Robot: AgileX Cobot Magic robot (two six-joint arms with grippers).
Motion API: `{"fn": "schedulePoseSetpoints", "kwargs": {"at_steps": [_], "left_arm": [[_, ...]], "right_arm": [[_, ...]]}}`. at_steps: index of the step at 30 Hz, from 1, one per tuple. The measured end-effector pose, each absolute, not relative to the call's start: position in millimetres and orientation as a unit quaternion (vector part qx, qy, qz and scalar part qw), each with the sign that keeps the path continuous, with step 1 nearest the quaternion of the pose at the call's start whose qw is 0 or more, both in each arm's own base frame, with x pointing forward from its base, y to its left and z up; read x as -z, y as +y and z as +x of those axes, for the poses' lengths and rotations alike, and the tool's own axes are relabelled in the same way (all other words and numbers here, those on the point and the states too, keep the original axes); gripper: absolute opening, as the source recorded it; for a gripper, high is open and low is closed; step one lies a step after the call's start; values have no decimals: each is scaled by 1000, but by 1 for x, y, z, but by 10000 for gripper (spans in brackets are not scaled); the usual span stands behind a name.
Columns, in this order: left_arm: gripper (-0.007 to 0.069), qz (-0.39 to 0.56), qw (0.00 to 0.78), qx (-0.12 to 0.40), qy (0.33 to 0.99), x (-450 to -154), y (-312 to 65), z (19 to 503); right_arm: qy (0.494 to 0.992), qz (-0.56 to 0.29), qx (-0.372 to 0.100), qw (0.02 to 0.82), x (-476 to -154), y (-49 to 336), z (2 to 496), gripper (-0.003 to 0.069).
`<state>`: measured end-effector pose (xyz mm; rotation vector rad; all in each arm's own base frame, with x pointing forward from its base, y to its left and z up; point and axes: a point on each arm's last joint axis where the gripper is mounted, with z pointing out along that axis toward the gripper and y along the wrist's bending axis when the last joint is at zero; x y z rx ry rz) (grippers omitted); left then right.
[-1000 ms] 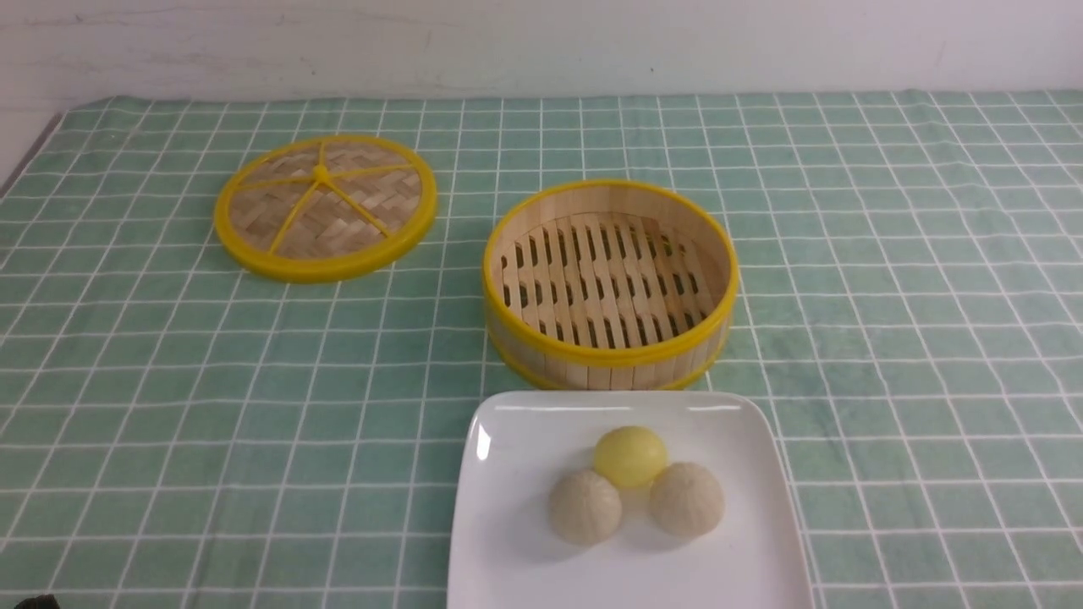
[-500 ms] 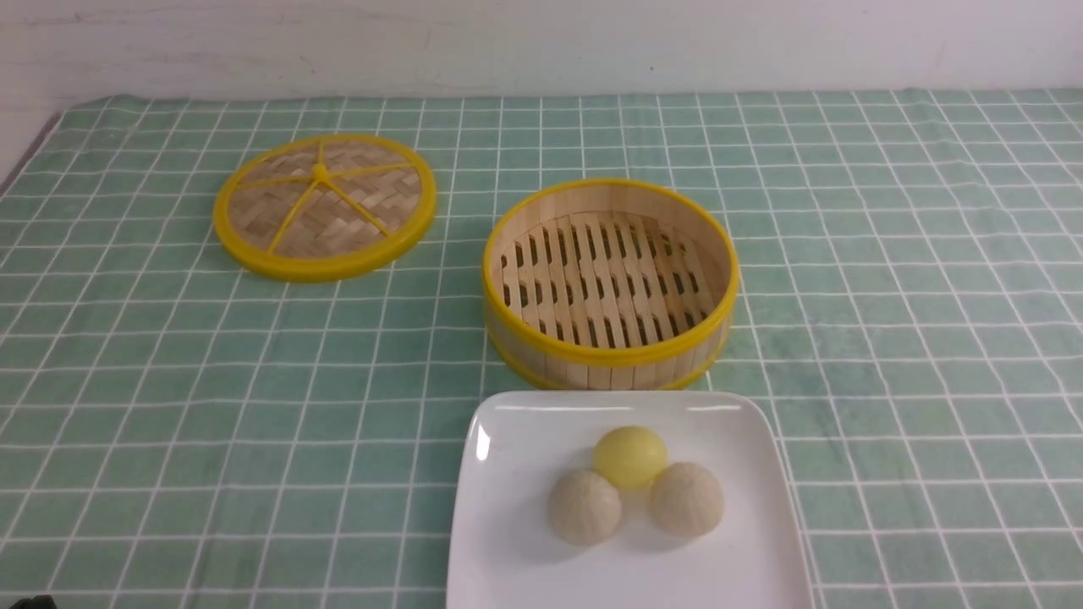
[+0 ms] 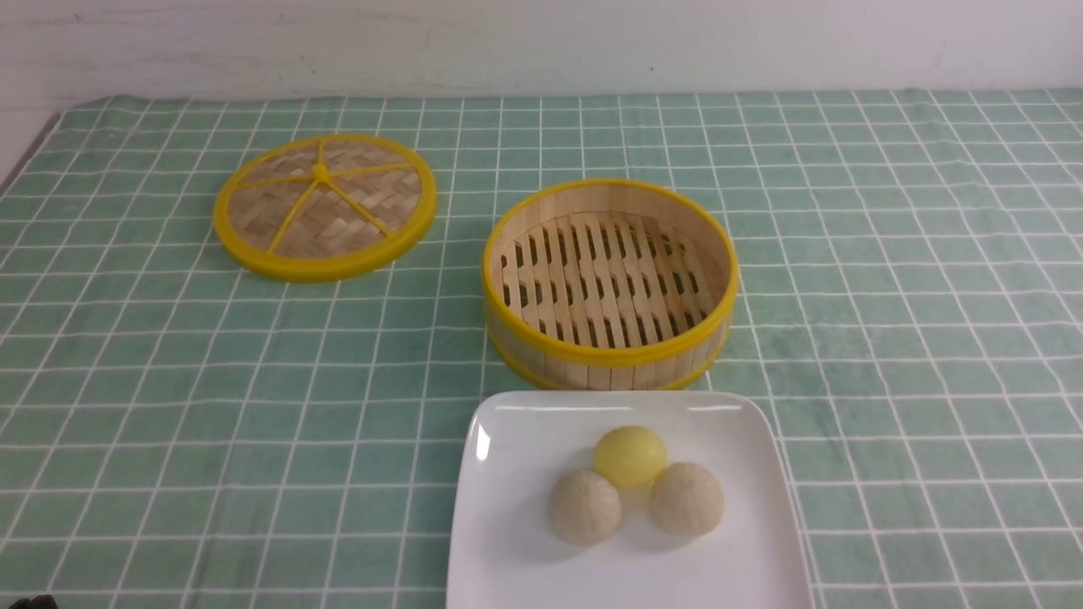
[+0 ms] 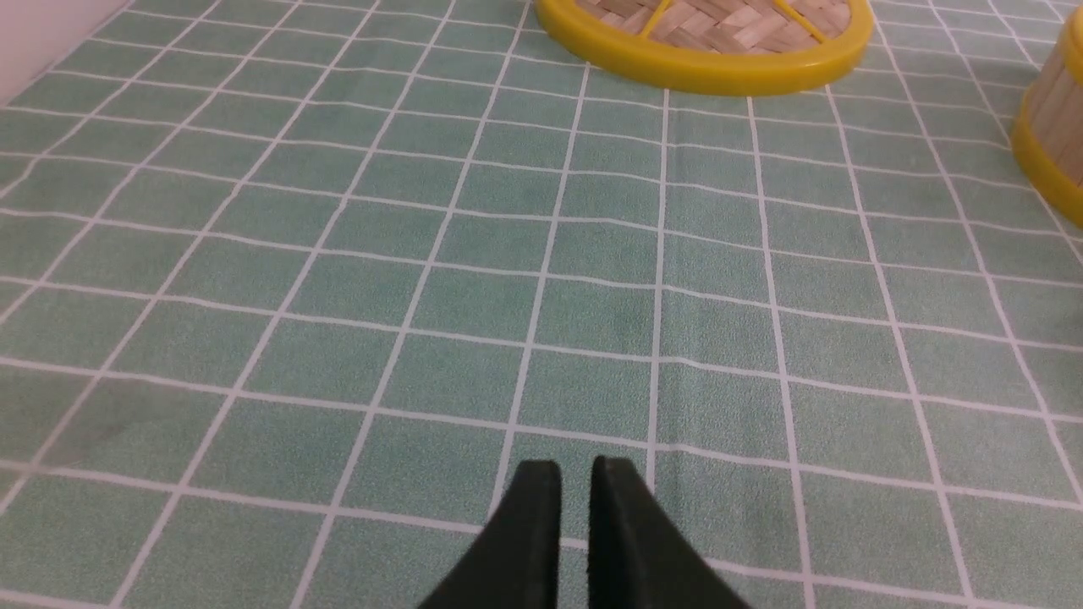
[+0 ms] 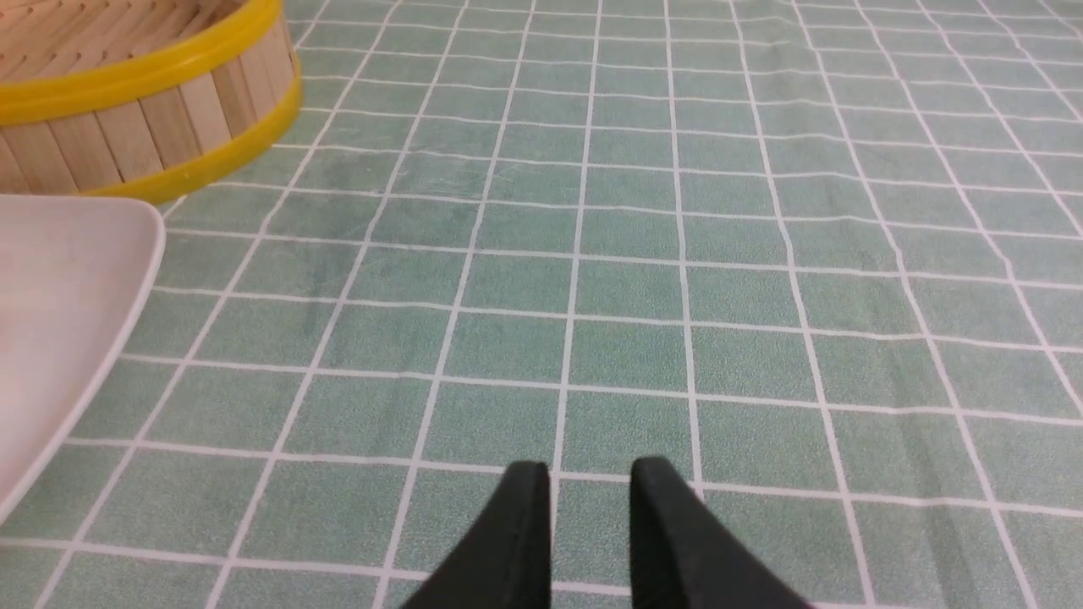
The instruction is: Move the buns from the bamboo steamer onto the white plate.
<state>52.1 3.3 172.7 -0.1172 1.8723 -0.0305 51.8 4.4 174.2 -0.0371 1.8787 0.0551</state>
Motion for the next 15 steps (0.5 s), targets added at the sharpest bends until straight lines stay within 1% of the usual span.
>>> {"fn": "schedulePoseSetpoints", "kwargs": {"at_steps": [15], "left_arm": [[95, -50, 591, 13, 805, -173, 3, 52]], "right_arm": [[807, -16, -24, 590, -174, 4, 52, 183]]}}
